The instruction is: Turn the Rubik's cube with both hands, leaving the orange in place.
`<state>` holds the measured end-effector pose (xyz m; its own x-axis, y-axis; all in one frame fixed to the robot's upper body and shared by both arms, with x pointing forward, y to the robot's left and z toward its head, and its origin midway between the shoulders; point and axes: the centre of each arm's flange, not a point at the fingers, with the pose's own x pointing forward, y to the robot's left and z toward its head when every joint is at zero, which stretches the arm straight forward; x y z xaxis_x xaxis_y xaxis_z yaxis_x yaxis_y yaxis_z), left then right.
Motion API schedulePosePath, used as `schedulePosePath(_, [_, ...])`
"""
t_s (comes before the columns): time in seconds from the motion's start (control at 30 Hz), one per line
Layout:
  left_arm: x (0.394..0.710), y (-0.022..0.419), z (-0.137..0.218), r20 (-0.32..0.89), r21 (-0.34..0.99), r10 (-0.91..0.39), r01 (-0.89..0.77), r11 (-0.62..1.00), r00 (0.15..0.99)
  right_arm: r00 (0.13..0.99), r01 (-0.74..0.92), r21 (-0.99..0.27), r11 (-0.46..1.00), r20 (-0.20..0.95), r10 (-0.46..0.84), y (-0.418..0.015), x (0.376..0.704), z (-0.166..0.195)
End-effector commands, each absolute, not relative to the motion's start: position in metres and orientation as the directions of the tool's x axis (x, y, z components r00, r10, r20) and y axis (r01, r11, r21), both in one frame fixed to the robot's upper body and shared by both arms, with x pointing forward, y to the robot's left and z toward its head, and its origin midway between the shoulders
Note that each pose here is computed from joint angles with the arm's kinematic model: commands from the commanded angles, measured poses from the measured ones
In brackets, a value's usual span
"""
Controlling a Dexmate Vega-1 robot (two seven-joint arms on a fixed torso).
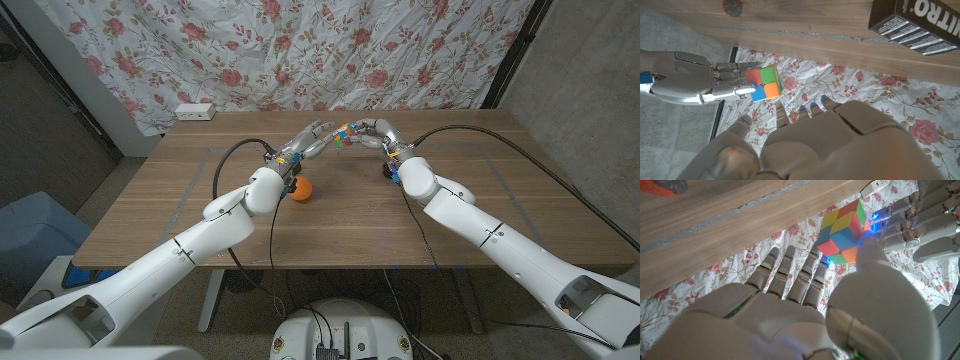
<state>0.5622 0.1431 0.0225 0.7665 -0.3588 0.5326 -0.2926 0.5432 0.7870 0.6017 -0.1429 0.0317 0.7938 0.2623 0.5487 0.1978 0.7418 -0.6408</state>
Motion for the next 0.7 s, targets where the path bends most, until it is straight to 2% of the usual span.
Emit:
schedulePosePath(0.03, [0.5625, 0.1368, 0.0191, 0.523, 0.789, -0.373, -0.269, 0.553, 0.766, 0.792, 0.202, -0.636, 0.744, 0.553, 0.257, -0.1427, 0.602, 0.0306])
schedulePosePath(0.7, [0.56, 0.135, 0.017, 0.525, 0.786, -0.37, -0.269, 0.557, 0.767, 0.795, 0.234, -0.614, 0.754, 0.567, 0.215, -0.1505, 0.5989, 0.0285])
